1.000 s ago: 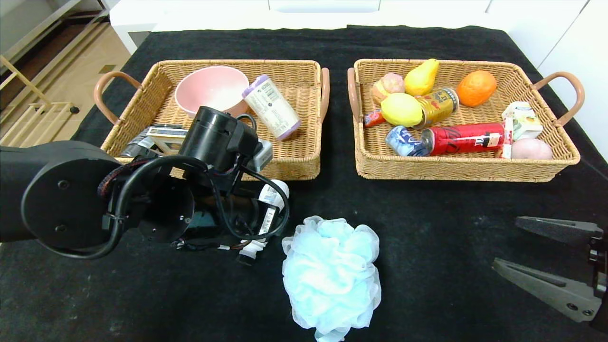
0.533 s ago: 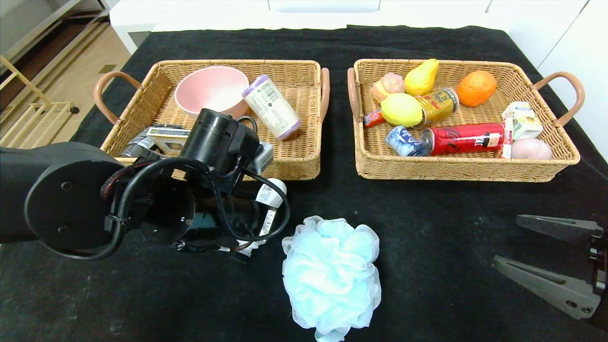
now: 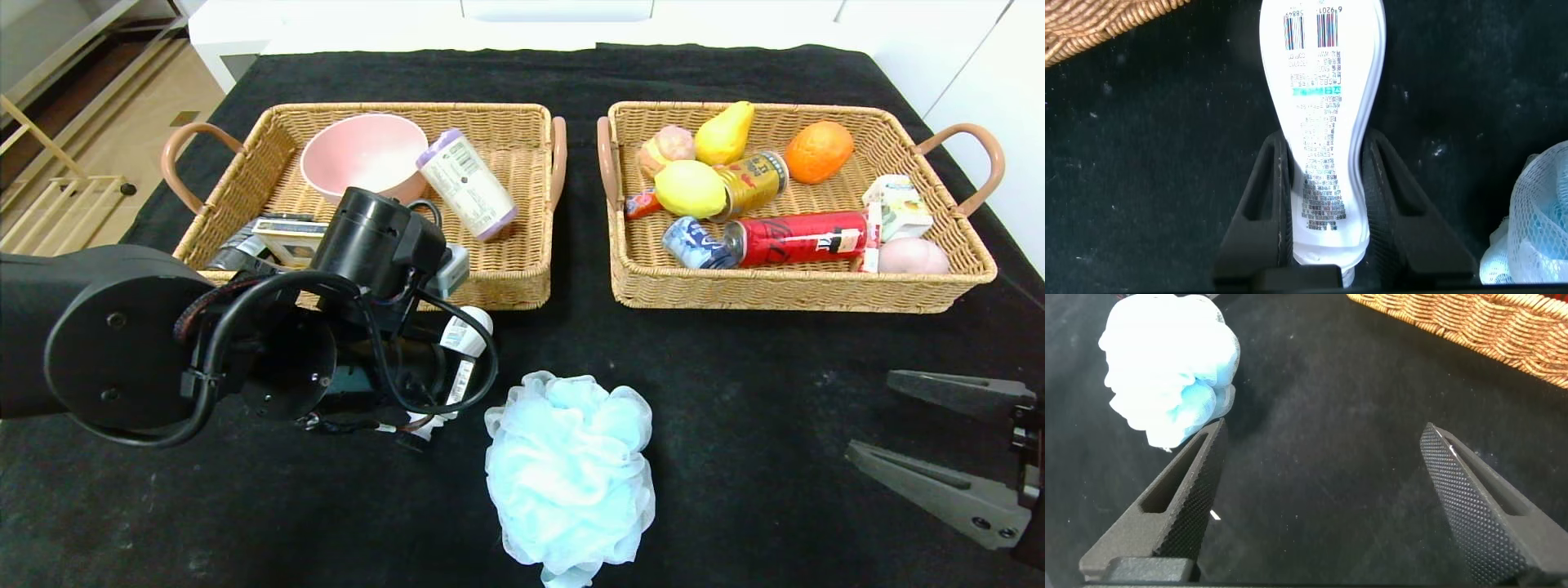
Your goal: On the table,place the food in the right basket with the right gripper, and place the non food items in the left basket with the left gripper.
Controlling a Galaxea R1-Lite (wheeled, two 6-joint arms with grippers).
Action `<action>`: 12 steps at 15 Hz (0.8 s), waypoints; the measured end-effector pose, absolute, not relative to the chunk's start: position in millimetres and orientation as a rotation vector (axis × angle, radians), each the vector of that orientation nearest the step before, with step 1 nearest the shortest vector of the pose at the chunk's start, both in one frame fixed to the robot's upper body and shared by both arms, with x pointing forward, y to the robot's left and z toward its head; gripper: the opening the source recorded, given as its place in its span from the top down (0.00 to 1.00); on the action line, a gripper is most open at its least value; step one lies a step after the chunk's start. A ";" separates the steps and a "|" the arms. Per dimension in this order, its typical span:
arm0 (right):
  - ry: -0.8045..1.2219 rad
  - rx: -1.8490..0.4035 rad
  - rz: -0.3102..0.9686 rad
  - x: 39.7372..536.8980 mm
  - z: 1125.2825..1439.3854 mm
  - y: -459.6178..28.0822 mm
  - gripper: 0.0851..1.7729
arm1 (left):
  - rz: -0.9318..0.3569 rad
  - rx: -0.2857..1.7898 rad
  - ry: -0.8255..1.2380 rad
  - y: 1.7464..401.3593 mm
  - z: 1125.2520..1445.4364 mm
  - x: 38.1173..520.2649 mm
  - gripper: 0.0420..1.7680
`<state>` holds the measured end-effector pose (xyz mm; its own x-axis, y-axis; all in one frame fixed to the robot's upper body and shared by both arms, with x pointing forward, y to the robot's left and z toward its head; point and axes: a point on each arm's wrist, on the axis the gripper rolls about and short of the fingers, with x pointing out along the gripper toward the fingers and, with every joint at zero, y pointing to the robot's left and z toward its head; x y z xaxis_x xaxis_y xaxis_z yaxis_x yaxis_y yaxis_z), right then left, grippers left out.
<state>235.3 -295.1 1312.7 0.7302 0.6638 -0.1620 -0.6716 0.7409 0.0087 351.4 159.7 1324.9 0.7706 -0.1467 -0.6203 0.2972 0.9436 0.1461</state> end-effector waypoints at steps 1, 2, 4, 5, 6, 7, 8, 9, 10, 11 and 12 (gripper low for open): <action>0.158 -0.052 0.735 235.3 1312.7 -295.1 0.04 | -0.244 0.243 0.649 159.5 1324.9 351.2 0.68; 0.158 -0.052 0.735 235.3 1312.7 -295.1 0.04 | -0.245 0.244 0.649 159.3 1324.8 351.1 0.68; 0.158 -0.052 0.735 235.2 1312.8 -295.1 0.04 | -0.245 0.244 0.648 159.2 1325.5 350.7 0.68; 0.158 -0.052 0.735 235.1 1312.9 -295.2 0.04 | -0.245 0.243 0.646 159.7 1326.5 350.2 0.68; 0.158 -0.052 0.735 235.1 1312.9 -295.2 0.04 | -0.246 0.241 0.640 160.7 1328.6 349.1 0.68; 0.158 -0.051 0.735 235.2 1312.9 -295.1 0.04 | -0.249 0.240 0.630 162.1 1332.1 347.0 0.68; 0.159 -0.051 0.735 235.5 1312.9 -295.1 0.04 | -0.252 0.235 0.619 163.9 1336.4 344.4 0.68; 0.159 -0.051 0.735 235.6 1312.9 -295.1 0.04 | -0.258 0.228 0.605 166.1 1342.0 340.9 0.68; 0.159 -0.052 0.735 235.7 1312.9 -295.0 0.04 | -0.264 0.222 0.589 168.9 1348.4 336.2 0.68; 0.160 -0.051 0.735 235.7 1312.6 -295.0 0.04 | -0.268 0.218 0.579 172.3 1353.8 331.3 0.68; 0.161 -0.051 0.735 235.9 1312.4 -295.0 0.04 | -0.269 0.215 0.573 175.9 1358.8 326.2 0.68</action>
<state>235.9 -295.0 1312.4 0.7298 0.6637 -0.1644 -0.6715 0.7409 0.0101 326.2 175.9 1358.8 0.8070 -0.1903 -0.5591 0.3089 0.9428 0.1250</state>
